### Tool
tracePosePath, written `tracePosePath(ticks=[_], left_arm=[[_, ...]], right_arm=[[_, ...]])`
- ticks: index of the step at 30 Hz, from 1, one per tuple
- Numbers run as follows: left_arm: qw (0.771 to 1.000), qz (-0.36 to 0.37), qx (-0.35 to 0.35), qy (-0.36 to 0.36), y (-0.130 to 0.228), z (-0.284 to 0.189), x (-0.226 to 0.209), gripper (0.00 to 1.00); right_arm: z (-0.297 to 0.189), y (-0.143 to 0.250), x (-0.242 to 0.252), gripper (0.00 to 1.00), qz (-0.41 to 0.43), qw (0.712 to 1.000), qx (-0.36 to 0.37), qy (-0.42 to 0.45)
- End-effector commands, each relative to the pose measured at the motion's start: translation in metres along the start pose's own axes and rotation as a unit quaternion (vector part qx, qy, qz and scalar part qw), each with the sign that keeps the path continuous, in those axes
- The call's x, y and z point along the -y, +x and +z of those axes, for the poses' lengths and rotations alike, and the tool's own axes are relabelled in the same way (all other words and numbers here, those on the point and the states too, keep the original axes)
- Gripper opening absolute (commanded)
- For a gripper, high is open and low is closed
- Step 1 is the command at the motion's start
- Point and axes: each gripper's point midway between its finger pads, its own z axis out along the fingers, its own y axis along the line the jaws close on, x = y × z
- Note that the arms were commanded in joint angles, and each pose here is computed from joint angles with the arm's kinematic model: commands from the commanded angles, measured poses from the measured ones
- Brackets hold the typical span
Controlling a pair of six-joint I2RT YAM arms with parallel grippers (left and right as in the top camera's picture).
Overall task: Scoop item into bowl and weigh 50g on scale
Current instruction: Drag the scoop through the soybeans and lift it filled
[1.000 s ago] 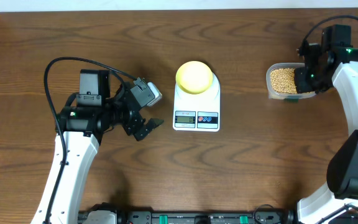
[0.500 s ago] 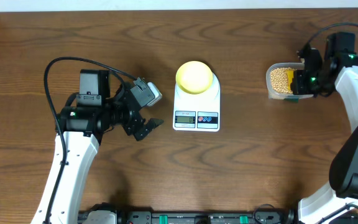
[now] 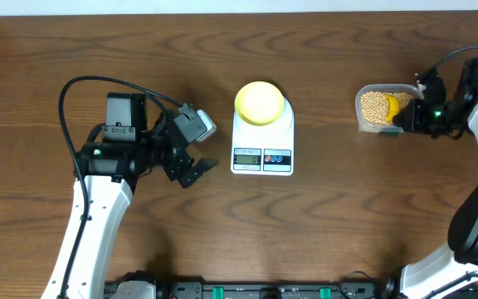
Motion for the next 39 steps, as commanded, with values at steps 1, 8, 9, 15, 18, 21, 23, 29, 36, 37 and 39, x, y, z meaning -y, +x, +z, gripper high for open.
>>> tracePosePath(ticks=[1, 8, 9, 15, 18, 21, 23, 29, 36, 37, 39], left_arm=[[1.000, 0.005, -0.003, -0.003, 0.002, 0.001, -0.003, 0.98], [1.000, 0.006, -0.003, -0.003, 0.002, 0.001, -0.003, 0.98], [1.000, 0.005, -0.003, -0.003, 0.002, 0.001, -0.003, 0.98], [1.000, 0.005, -0.003, -0.003, 0.002, 0.001, -0.003, 0.97], [1.000, 0.005, -0.003, -0.003, 0.002, 0.001, -0.003, 0.98], [1.000, 0.005, -0.003, -0.003, 0.002, 0.001, -0.003, 0.97], [1.000, 0.005, -0.003, -0.003, 0.002, 0.001, -0.003, 0.97], [1.000, 0.005, -0.003, -0.003, 0.002, 0.001, -0.003, 0.98], [1.000, 0.005, -0.003, -0.003, 0.002, 0.001, -0.003, 0.98], [1.000, 0.005, -0.003, -0.003, 0.002, 0.001, -0.003, 0.98], [1.000, 0.005, -0.003, -0.003, 0.002, 0.001, -0.003, 0.98]], right_arm=[[0.002, 0.002, -0.010, 0.01, 0.022, 0.999, 0.004, -0.048], [0.000, -0.001, -0.012, 0.01, 0.033, 0.998, 0.010, -0.060], [0.000, -0.002, -0.013, 0.01, 0.032, 0.997, 0.013, -0.064], [0.002, 0.000, -0.008, 0.01, 0.052, 0.997, 0.009, -0.052], [0.009, 0.002, -0.003, 0.01, 0.063, 0.997, 0.003, -0.049], [0.024, 0.006, 0.003, 0.01, 0.074, 0.995, -0.011, -0.058], [0.031, 0.008, 0.003, 0.01, 0.080, 0.994, -0.018, -0.070], [0.028, 0.006, 0.001, 0.01, 0.092, 0.991, -0.010, -0.100], [0.005, 0.001, 0.004, 0.01, 0.107, 0.981, 0.025, -0.163], [0.003, 0.001, 0.005, 0.01, 0.108, 0.980, 0.027, -0.164], [-0.004, 0.001, 0.007, 0.01, 0.106, 0.980, 0.034, -0.162]])
